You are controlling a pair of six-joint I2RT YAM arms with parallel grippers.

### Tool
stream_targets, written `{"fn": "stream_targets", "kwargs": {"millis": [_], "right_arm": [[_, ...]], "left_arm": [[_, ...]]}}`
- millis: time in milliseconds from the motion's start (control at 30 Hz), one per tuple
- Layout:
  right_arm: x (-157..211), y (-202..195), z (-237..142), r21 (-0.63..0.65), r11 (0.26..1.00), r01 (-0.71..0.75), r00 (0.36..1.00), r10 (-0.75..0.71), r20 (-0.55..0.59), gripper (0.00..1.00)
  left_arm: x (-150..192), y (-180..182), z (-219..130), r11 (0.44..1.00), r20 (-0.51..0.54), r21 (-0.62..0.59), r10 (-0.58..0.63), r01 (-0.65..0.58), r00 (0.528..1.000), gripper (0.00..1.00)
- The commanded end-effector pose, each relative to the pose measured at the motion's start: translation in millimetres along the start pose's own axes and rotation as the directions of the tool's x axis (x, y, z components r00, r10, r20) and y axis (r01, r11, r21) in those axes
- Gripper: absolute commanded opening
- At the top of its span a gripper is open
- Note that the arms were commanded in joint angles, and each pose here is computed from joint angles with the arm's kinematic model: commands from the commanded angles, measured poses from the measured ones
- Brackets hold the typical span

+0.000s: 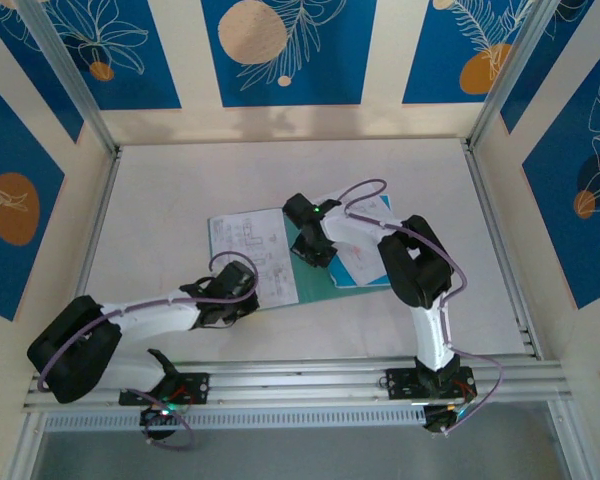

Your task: Put the files into the folder

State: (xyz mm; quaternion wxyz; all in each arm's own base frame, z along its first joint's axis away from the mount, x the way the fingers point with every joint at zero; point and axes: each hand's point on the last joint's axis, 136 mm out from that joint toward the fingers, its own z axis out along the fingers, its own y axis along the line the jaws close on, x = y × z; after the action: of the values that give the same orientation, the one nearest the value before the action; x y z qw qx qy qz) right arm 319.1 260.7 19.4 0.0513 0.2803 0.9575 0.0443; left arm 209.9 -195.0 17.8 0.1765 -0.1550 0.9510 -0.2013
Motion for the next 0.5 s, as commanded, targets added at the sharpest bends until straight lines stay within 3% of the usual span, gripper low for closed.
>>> {"fn": "stream_targets", "kwargs": {"millis": [0,267,467], "right_arm": [[3.0,-87.1,46.3,0.405,0.913,0.044,0.999,-0.052,0.009,0.0],[0.5,-101.4,51.1,0.481,0.875,0.048,0.998,-0.064,0.015,0.0],[-10.7,-92.1,42.9,0.471,0.879,0.075,0.994,-0.105,0.038,0.0]], "left_arm": [[12.5,32.9,0.2,0.993,-0.02,-0.115,-0.007,0.005,1.0,0.0],[11.1,37.1,-2.3,0.991,-0.009,-0.131,-0.01,0.009,1.0,0.0],[11.6,40.4,-2.8,0.99,-0.007,-0.141,-0.014,0.013,1.0,0.0]]}}
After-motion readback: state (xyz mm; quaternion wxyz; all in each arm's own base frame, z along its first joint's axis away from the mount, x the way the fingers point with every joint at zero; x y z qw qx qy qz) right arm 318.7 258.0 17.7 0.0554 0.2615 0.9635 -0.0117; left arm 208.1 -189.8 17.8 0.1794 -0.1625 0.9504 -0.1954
